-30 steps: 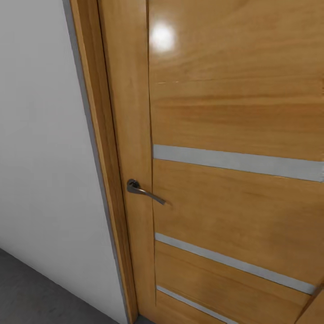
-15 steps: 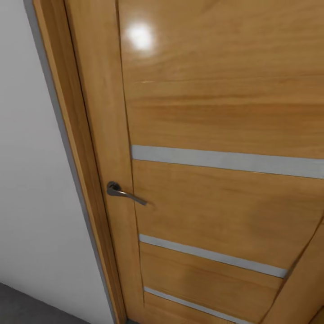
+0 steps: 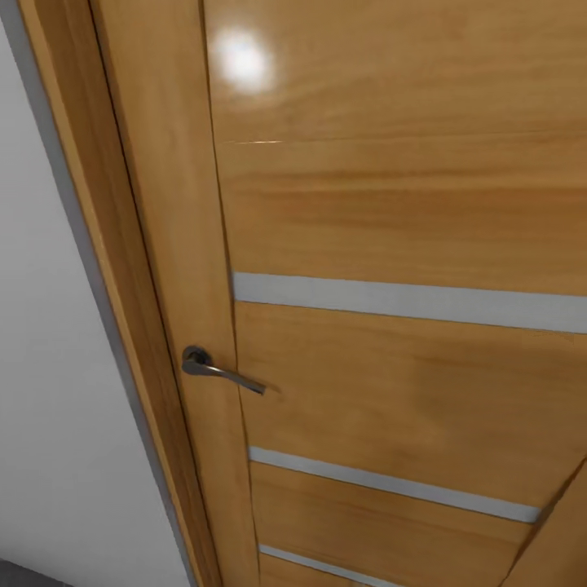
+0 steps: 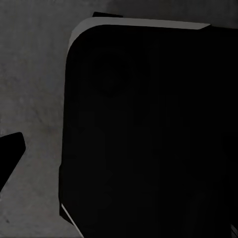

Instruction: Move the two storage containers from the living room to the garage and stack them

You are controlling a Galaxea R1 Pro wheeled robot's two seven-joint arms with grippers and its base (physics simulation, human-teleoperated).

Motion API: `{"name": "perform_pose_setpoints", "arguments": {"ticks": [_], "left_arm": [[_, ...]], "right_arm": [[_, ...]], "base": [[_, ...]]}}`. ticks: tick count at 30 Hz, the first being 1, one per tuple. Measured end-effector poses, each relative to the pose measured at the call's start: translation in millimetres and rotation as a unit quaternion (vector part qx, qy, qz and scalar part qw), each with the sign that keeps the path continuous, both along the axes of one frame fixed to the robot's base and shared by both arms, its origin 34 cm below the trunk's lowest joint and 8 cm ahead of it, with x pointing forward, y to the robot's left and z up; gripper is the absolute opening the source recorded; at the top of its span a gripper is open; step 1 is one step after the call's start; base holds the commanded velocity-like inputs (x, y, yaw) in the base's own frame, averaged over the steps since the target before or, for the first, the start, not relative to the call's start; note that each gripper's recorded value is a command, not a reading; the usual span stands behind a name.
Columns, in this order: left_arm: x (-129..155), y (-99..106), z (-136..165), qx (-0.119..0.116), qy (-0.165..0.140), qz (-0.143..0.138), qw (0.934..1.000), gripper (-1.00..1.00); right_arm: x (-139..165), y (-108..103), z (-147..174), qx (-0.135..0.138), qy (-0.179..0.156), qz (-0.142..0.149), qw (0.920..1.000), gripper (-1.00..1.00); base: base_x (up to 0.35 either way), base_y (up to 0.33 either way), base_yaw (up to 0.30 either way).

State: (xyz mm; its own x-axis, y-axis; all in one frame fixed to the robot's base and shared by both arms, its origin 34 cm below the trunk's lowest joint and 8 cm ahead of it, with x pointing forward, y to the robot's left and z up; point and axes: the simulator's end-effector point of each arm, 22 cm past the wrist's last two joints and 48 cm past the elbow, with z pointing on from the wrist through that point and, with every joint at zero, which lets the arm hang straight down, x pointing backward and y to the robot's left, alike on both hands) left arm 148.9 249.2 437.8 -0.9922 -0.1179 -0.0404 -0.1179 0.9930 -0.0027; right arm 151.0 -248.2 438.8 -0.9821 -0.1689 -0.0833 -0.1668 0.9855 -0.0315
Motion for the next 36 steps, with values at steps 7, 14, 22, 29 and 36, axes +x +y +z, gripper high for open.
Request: {"name": "perform_pose_setpoints", "arguments": {"ticks": [7,14,22,29,36], "left_arm": [[0.6,-0.1,-0.1,0.000,-0.001,0.000,1.0000,1.00],[1.8,-0.1,-0.1,0.000,-0.002,0.000,1.0000,1.00],[3.3,-0.1,0.0,0.000,-0.004,0.000,1.0000,1.00],[4.4,-0.1,0.0,0.000,-0.006,0.000,1.0000,1.00],[4.9,-0.1,0.0,0.000,-0.006,0.000,1.0000,1.00]], "right_arm": [[0.0,0.8,-0.1,0.000,0.001,0.001,1.0000,1.00],[1.1,1.1,-0.1,0.000,-0.001,0.000,1.0000,1.00],[2.5,1.1,0.0,0.000,-0.003,0.000,1.0000,1.00],[3.7,1.1,0.0,0.000,-0.004,0.000,1.0000,1.00],[4.3,1.1,0.0,0.000,-0.005,0.000,1.0000,1.00]], "base": [[0.095,0.030,-0.126],[0.003,0.001,-0.234],[0.000,0.000,-0.239],[0.000,0.000,-0.239],[0.000,0.000,-0.238]]}}
